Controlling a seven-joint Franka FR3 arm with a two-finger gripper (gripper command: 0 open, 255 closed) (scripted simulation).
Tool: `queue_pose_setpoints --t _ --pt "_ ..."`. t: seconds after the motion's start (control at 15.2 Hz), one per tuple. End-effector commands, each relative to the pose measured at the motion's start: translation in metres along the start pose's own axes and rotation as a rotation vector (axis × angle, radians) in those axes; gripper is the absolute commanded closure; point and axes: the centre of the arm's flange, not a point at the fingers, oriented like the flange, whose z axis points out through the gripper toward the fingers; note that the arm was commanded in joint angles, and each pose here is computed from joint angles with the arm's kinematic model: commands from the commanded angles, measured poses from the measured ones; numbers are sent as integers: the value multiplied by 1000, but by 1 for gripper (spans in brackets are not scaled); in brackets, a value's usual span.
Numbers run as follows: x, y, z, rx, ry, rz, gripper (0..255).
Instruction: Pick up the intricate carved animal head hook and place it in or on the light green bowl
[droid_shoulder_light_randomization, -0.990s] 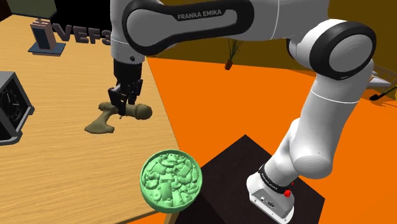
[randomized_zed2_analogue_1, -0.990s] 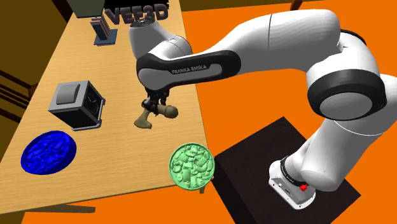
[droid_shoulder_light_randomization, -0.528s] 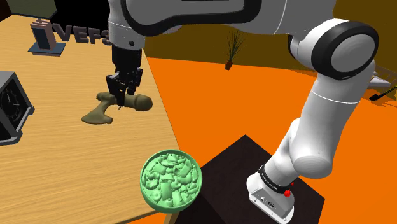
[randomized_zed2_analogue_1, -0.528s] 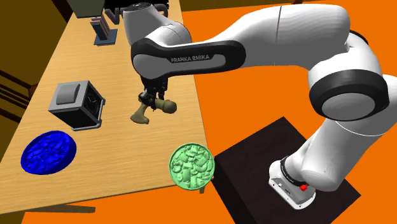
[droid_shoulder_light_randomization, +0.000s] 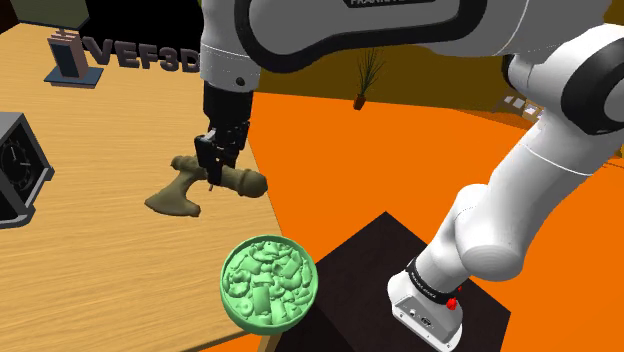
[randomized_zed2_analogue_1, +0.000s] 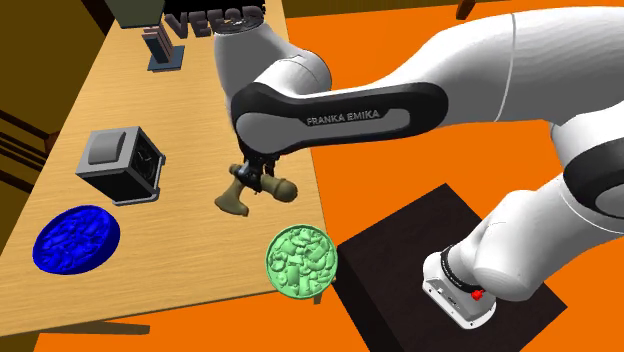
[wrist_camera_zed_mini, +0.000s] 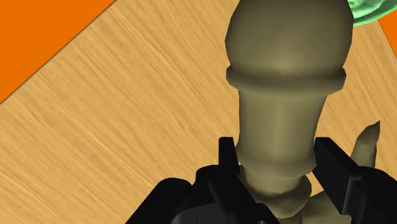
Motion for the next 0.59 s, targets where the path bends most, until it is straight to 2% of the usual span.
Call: queue_pose_setpoints --t 0.0,0.53 --pt "-24 -10 0 0 1 1 255" --pt "-121 -52 5 0 1 1 255"
